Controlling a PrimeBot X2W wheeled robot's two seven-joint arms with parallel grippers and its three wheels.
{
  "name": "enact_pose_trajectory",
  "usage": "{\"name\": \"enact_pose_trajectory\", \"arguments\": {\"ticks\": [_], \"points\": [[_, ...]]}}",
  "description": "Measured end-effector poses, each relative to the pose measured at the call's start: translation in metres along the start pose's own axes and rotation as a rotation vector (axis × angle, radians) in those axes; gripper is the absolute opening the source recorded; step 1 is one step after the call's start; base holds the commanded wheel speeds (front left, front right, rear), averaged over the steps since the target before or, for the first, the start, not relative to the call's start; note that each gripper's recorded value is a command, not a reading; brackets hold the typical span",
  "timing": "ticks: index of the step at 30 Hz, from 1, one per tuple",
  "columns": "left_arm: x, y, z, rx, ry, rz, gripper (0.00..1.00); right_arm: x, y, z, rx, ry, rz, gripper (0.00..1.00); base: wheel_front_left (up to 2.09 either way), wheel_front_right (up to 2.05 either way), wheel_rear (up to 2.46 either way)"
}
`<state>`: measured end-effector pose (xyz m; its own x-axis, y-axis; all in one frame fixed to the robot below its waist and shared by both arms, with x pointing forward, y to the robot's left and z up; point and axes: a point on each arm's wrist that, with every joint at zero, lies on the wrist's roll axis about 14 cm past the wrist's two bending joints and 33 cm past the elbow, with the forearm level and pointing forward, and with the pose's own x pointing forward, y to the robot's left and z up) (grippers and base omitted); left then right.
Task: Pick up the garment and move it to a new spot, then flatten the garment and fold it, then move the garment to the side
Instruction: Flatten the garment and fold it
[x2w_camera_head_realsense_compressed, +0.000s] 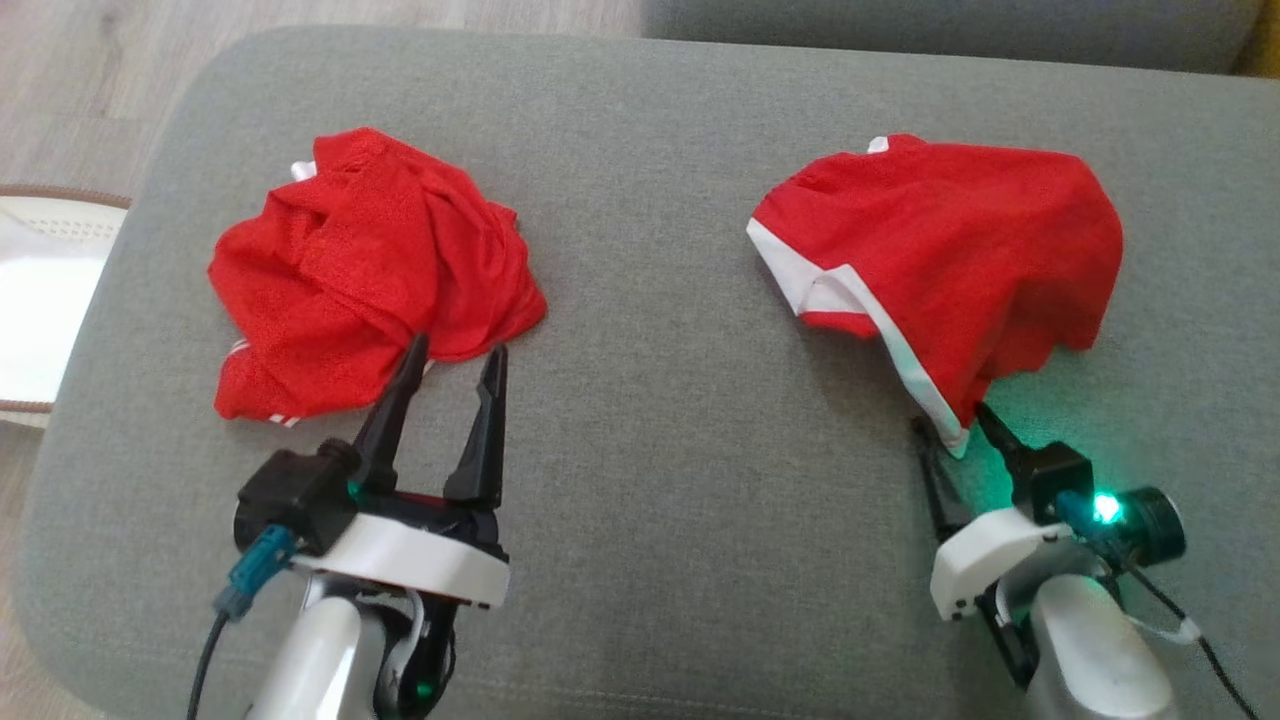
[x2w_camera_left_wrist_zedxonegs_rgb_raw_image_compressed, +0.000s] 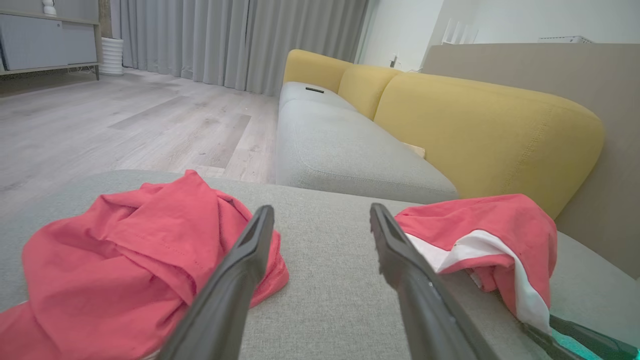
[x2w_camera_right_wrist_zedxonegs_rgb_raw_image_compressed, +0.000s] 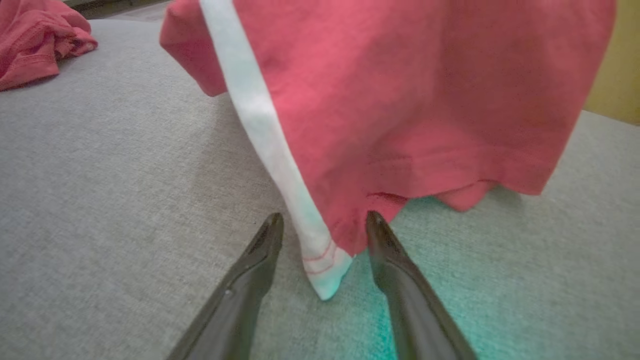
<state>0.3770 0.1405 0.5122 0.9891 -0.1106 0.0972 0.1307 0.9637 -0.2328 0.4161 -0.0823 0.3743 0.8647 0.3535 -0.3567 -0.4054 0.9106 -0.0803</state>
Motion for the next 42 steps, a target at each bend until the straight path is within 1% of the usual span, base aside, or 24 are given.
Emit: {"name": "enact_pose_trajectory", "arguments": {"ticks": [1,6,8,12,13,17,20,25,30,33,36,42], "points": [[0.001,0.000,0.000,0.001,0.000,0.002,1.00,0.001,-0.002,0.001,-0.005,-0.002,-0.003,0.00,0.00,0.00,0.00],[0.006,-0.009,-0.003,-0.007,0.005,-0.027,1.00,-0.003,-0.013,0.007,-0.004,-0.021,-0.037,0.00,0.00,0.00,0.00],[0.009,-0.015,-0.004,-0.011,0.007,-0.045,1.00,-0.008,-0.025,0.011,0.006,-0.036,-0.076,0.00,0.00,0.00,0.00],[0.014,-0.027,-0.010,-0.020,0.021,-0.087,1.00,-0.024,-0.061,0.015,0.021,-0.062,-0.192,0.00,0.00,0.00,0.00],[0.014,-0.027,-0.010,-0.020,0.021,-0.087,1.00,-0.024,-0.061,0.015,0.021,-0.062,-0.192,0.00,0.00,0.00,0.00],[0.024,-0.048,-0.020,-0.030,0.047,-0.160,1.00,-0.052,-0.093,-0.002,0.036,-0.031,-0.307,0.00,0.00,0.00,0.00],[0.036,-0.070,-0.031,-0.033,0.077,-0.240,1.00,-0.066,-0.106,-0.016,0.055,0.013,-0.360,0.00,0.00,0.00,0.00],[0.047,-0.102,-0.076,-0.030,0.215,-0.367,1.00,-0.071,-0.116,-0.022,0.057,0.036,-0.387,0.00,0.00,0.00,0.00],[0.060,-0.117,-0.115,-0.047,0.340,-0.426,1.00,-0.071,-0.121,-0.027,0.064,0.053,-0.399,0.00,0.00,0.00,0.00],[0.072,-0.125,-0.128,-0.016,0.373,-0.465,1.00,-0.069,-0.127,-0.027,0.060,0.059,-0.412,0.00,0.00,0.00,0.00],[0.079,-0.136,-0.137,-0.001,0.397,-0.506,1.00,-0.074,-0.140,-0.031,0.065,0.071,-0.451,0.00,0.00,0.00,0.00],[0.068,-0.158,-0.156,-0.002,0.457,-0.592,1.00,-0.078,-0.146,-0.038,0.069,0.091,-0.473,0.00,0.00,0.00,0.00]]}}
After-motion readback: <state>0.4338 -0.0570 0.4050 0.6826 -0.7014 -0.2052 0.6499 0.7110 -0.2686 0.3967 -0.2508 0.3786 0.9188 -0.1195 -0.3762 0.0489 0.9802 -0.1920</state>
